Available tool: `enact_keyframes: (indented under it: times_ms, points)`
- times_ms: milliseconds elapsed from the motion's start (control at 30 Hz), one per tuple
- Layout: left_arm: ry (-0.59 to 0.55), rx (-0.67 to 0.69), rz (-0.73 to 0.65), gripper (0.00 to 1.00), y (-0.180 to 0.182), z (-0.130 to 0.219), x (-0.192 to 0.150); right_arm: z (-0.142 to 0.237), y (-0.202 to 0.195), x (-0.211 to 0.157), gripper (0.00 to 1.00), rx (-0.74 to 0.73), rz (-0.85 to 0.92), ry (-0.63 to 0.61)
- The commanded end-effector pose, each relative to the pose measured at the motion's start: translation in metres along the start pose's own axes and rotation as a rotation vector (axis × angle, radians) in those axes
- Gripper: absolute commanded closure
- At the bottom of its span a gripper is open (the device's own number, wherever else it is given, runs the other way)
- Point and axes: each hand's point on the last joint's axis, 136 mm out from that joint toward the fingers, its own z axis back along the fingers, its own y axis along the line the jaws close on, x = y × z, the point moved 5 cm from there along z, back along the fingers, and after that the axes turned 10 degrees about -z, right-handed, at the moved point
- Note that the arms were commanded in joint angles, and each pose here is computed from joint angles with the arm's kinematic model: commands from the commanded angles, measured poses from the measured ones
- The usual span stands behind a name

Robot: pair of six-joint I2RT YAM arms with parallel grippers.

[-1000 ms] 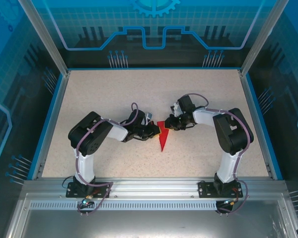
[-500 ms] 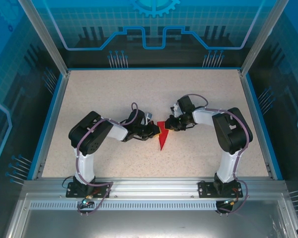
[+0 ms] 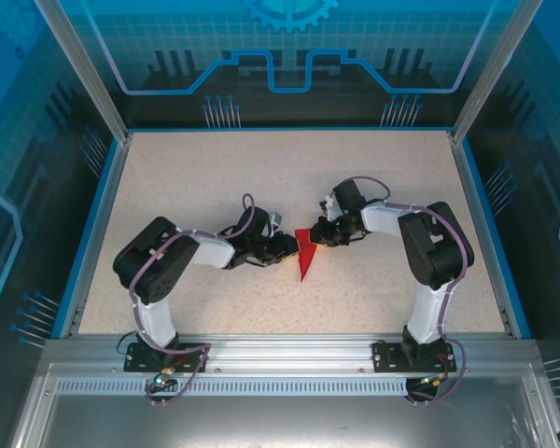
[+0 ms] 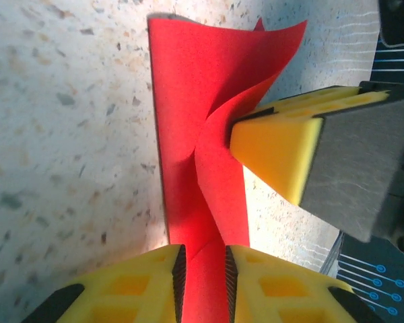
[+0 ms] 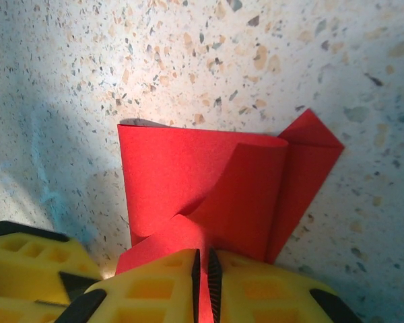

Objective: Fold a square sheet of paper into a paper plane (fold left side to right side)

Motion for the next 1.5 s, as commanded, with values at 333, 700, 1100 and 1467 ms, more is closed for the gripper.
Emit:
enact_keyframes:
  times_ms: [333, 700, 1100, 1467]
  points:
    - [0.089, -0.102, -0.039, 0.87, -0.052, 0.006, -0.022, -0.016, -0.027, -0.021, 0.86, -0.106, -0.053, 0.095]
    - [0.157, -0.056, -0.015, 0.87, -0.037, -0.018, -0.031, -0.017, -0.025, -0.02, 0.86, -0.108, -0.046, 0.1]
    - [0.212, -0.013, 0.014, 0.87, -0.02, -0.03, -0.051, -0.016, -0.025, -0.02, 0.86, -0.114, -0.043, 0.103]
    - [0.243, 0.007, 0.018, 0.87, -0.015, -0.039, -0.061, -0.016, -0.023, -0.019, 0.86, -0.108, -0.04, 0.103]
